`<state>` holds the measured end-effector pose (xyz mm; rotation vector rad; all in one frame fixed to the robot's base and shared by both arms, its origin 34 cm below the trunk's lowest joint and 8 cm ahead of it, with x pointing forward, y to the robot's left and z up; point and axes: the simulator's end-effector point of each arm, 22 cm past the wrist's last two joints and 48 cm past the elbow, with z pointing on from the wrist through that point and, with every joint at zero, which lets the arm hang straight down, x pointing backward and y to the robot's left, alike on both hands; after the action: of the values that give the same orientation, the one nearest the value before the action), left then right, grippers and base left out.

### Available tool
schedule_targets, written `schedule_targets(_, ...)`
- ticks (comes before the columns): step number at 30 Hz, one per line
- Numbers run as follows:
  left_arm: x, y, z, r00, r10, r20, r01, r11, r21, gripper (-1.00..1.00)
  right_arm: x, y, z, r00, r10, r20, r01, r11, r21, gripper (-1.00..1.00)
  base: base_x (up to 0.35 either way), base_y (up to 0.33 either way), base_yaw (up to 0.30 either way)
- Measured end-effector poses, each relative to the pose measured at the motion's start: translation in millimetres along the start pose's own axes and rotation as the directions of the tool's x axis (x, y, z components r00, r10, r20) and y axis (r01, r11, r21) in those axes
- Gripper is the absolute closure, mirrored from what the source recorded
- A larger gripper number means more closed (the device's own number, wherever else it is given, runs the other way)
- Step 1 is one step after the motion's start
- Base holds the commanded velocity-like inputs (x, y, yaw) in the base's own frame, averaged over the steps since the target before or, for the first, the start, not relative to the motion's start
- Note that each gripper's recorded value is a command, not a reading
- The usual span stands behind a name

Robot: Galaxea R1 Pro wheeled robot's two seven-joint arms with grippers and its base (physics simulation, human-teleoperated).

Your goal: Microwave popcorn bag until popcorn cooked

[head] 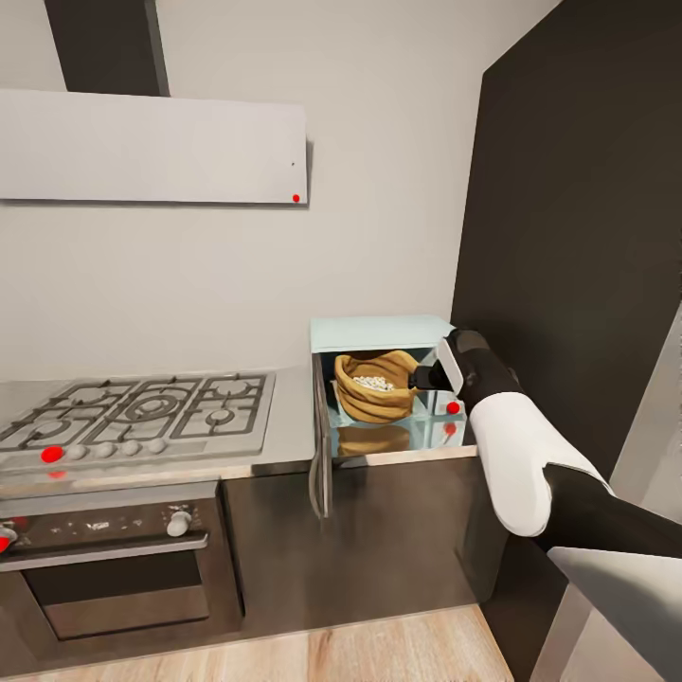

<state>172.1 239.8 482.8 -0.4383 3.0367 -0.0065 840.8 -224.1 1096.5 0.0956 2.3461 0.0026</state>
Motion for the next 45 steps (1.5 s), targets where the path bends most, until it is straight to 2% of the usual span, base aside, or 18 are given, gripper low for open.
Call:
schedule_targets(2,0.1,0.1,0.0,1.0,0.0,0.0,0.0,1.0,0.0,-1.0,4.1,-11.4,4.1,1.0,0.004,-0.01,-0.004,1.0,0.016,-1.0,-0.002,0.0,0.0)
schedule_targets(5,0.3,-0.6,0.0,1.0,0.002,-0.001,-0.002,1.0,0.001,-1.0,39.9,-22.6,34.2,1.0,0.014,-0.016,-0.014,0.999,0.031,-1.0,0.0,0.0,0.0)
schedule_targets(7,0.3,-1.0,0.0,1.0,0.005,0.0,-0.005,1.0,0.001,-1.0,79.0,-18.4,65.0,1.0,0.019,0.01,-0.019,1.0,0.013,-1.0,0.0,0.0,0.0)
schedule_targets(9,0.2,-1.2,0.0,1.0,0.008,0.0,-0.008,1.0,0.002,-1.0,89.3,-8.9,79.5,0.996,0.014,0.088,-0.012,1.0,-0.024,-1.0,0.0,0.0,0.0)
schedule_targets(11,0.1,-1.2,0.0,1.0,0.011,0.001,-0.011,1.0,0.002,-1.0,78.0,10.5,82.6,0.977,0.003,0.214,0.018,0.995,-0.098,-1.0,0.0,0.0,0.0)
schedule_targets(13,0.0,-1.2,0.0,1.0,0.012,0.001,-0.012,1.0,0.002,-1.0,68.1,15.9,80.3,0.961,0.005,0.278,0.029,0.993,-0.119,-1.0,0.0,0.0,0.0)
schedule_targets(14,0.0,-1.2,0.0,1.0,0.012,0.001,-0.012,1.0,0.002,-1.0,59.1,18.3,78.0,0.934,0.011,0.357,0.037,0.991,-0.127,-1.0,0.0,0.0,0.0)
schedule_targets(16,0.0,-1.2,0.0,1.0,0.012,0.001,-0.012,1.0,0.002,-1.0,49.6,25.1,72.8,0.89,0.017,0.456,0.05,0.989,-0.136,-1.0,0.0,0.0,0.0)
schedule_targets(17,0.0,-1.2,0.0,1.0,0.012,0.001,-0.012,1.0,0.002,-1.0,44.5,33.5,68.1,0.866,0.021,0.499,0.063,0.987,-0.151,-1.0,0.0,0.0,0.0)
schedule_targets(18,0.0,-1.2,0.0,1.0,0.012,0.001,-0.012,1.0,0.002,-1.0,42.1,40.5,65.0,0.855,0.023,0.518,0.077,0.982,-0.171,-1.0,0.0,0.0,0.0)
schedule_targets(21,0.0,-1.2,0.0,1.0,0.012,0.001,-0.012,1.0,0.002,-1.0,44.7,60.1,61.5,0.849,0.026,0.527,0.115,0.966,-0.233,-1.0,0.0,0.0,0.0)
schedule_targets(23,0.1,-1.4,0.0,1.0,0.009,0.001,-0.009,1.0,0.002,-1.0,46.3,63.8,61.2,0.849,0.027,0.528,0.124,0.961,-0.248,-1.0,0.0,0.0,0.0)
schedule_targets(26,0.5,-1.8,0.0,1.0,0.004,0.0,-0.004,1.0,0.002,-1.0,54.6,65.9,66.8,0.846,0.022,0.533,0.134,0.958,-0.252,-1.0,0.041,0.0,0.0)
schedule_targets(28,0.7,-0.6,-0.1,1.0,0.008,-0.001,-0.008,1.0,0.001,-1.0,59.0,67.2,69.1,0.832,0.021,0.554,0.144,0.957,-0.252,-1.0,0.233,0.0,0.0)
schedule_targets(31,0.6,-0.1,-0.1,1.0,0.013,0.0,-0.013,1.0,0.001,-1.0,59.8,67.8,69.2,0.822,0.023,0.57,0.149,0.956,-0.253,-1.0,0.3,0.0,0.0)
schedule_targets(35,0.4,0.0,-0.1,1.0,0.011,0.0,-0.011,1.0,0.0,-1.0,66.7,69.9,73.0,0.828,0.02,0.561,0.151,0.955,-0.257,-1.0,0.318,0.0,0.0)
schedule_targets(39,0.4,0.6,-0.1,1.0,0.011,0.0,-0.011,1.0,0.0,-1.0,66.4,72.6,71.9,0.819,0.023,0.574,0.155,0.953,-0.259,-1.0,0.321,0.0,0.0)
schedule_targets(45,0.3,0.3,-0.1,1.0,0.011,0.0,-0.011,1.0,0.0,-1.0,66.6,77.8,70.8,0.818,0.029,0.575,0.154,0.951,-0.268,-1.0,0.321,0.0,0.0)
